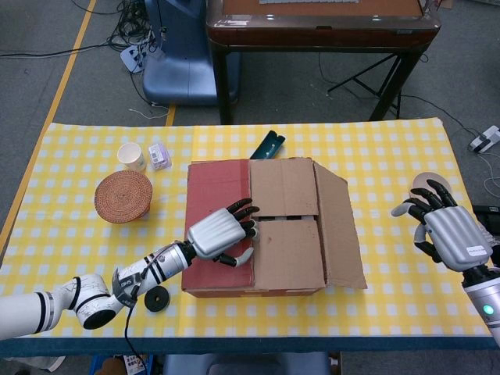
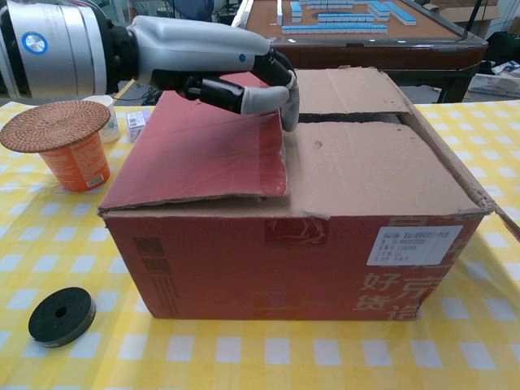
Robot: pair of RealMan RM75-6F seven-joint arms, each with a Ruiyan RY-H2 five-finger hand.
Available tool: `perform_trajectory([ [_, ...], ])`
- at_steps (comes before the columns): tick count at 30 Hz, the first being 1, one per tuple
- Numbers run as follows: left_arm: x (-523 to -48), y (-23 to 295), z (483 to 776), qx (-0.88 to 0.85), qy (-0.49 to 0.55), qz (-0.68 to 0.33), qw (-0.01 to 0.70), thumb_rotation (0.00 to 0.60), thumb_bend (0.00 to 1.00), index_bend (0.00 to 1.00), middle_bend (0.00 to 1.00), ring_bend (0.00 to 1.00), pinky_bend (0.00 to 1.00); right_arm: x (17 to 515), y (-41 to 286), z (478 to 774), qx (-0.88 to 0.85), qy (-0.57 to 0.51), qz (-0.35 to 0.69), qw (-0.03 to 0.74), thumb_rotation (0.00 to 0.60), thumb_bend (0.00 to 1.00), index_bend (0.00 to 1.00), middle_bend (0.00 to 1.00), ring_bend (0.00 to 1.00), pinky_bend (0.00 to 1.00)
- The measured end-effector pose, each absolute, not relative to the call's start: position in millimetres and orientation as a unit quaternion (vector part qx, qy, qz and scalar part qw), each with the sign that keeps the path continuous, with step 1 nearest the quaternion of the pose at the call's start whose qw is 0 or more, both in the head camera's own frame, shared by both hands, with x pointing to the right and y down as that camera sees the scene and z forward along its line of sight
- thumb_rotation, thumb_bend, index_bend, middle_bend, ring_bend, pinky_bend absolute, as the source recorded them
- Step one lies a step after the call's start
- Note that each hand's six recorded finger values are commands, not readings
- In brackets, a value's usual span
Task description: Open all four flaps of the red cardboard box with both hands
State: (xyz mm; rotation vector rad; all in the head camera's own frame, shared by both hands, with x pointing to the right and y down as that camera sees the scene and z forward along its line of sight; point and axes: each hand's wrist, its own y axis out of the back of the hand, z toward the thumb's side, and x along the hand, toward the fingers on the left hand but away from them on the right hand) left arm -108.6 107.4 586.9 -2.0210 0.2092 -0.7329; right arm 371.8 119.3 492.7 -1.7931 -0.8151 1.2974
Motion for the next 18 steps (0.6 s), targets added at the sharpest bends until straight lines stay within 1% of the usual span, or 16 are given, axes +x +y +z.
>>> perform_trajectory([
  [9,-130,101,576,-0.813,0.1,-0.318,0.477,0.051,0.55,0.45,0.35,0.1,0.0,373,121,492,-0.702,-0.322,0.508,0.381,0.6,1.0,0.37,0.35,0.15,0.03],
  [18,-155,86,546,-0.809,0.154,-0.319,0.469,0.05,0.55,0.45,0.35,0.1,0.0,369,119,491,-0.705,-0.32,0.502,0.386,0.6,1.0,0.37,0.35,0.15,0.03],
])
